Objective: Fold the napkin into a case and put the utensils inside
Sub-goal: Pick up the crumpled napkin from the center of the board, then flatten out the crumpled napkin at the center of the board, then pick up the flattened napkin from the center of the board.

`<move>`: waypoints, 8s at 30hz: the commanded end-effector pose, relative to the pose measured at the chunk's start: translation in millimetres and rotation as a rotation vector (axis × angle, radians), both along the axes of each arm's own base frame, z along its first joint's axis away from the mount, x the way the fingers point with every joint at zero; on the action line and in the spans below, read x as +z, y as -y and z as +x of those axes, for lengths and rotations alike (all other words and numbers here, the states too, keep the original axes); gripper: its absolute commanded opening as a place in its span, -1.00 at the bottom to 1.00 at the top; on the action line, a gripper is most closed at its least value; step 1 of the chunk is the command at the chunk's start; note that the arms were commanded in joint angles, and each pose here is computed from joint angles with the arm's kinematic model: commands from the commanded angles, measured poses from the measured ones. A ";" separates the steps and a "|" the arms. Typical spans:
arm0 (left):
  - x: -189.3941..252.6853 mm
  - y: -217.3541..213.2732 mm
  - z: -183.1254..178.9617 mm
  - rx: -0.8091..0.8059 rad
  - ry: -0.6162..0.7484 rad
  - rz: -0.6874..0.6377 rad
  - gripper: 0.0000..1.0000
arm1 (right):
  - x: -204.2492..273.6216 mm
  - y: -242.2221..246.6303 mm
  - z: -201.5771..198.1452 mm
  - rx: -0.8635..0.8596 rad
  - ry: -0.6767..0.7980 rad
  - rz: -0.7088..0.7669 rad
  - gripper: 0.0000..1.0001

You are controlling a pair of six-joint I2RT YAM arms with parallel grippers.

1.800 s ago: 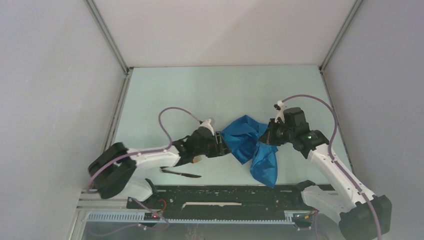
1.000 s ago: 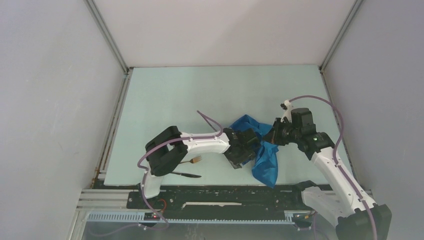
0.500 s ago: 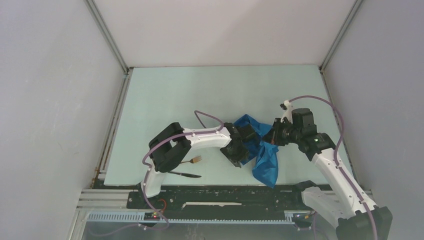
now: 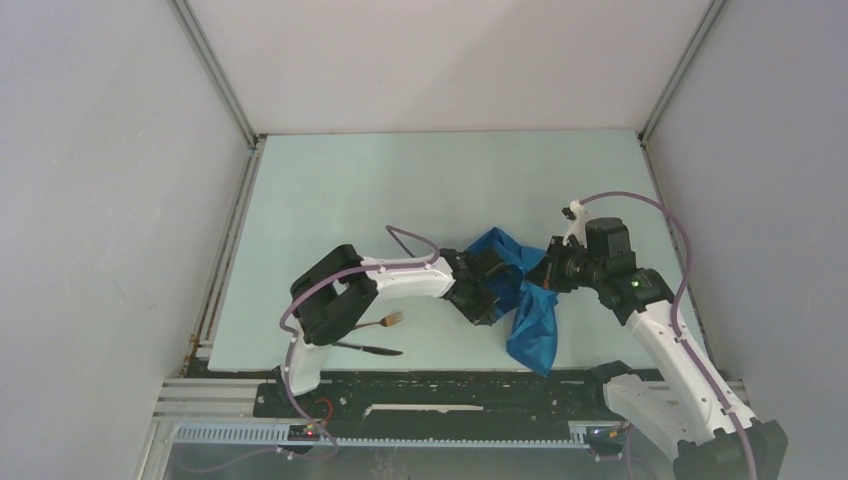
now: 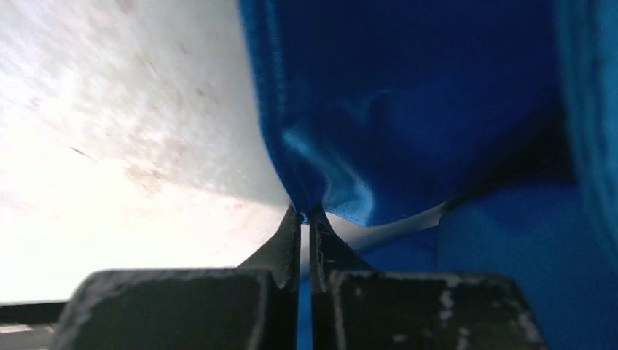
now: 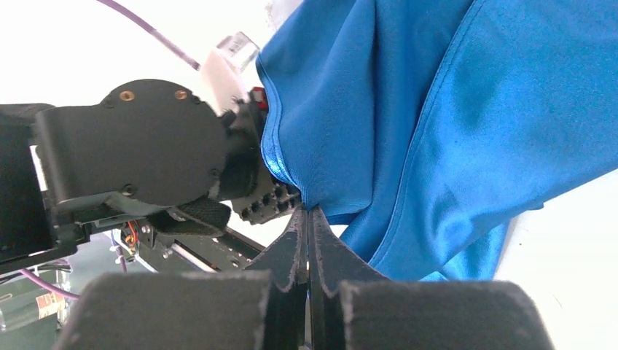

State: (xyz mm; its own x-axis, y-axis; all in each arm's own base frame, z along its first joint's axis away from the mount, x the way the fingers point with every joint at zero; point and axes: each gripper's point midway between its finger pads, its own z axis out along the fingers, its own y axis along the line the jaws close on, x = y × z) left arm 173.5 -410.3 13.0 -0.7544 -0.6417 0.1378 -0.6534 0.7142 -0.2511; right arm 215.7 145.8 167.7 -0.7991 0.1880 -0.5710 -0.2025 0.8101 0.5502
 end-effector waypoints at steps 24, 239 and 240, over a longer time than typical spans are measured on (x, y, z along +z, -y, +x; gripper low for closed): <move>413.0 -287.5 48.6 -0.104 1.391 1.116 -1.00 | 248.6 60.0 -48.8 -0.080 0.870 -0.189 -1.00; 27.8 -212.9 57.5 -0.001 0.080 0.464 0.04 | -137.1 168.6 -24.6 -1.074 -0.422 -0.349 -1.00; 26.5 -211.9 58.4 -0.003 0.078 0.466 0.04 | -137.4 168.2 -24.7 -1.070 -0.424 -0.349 -1.00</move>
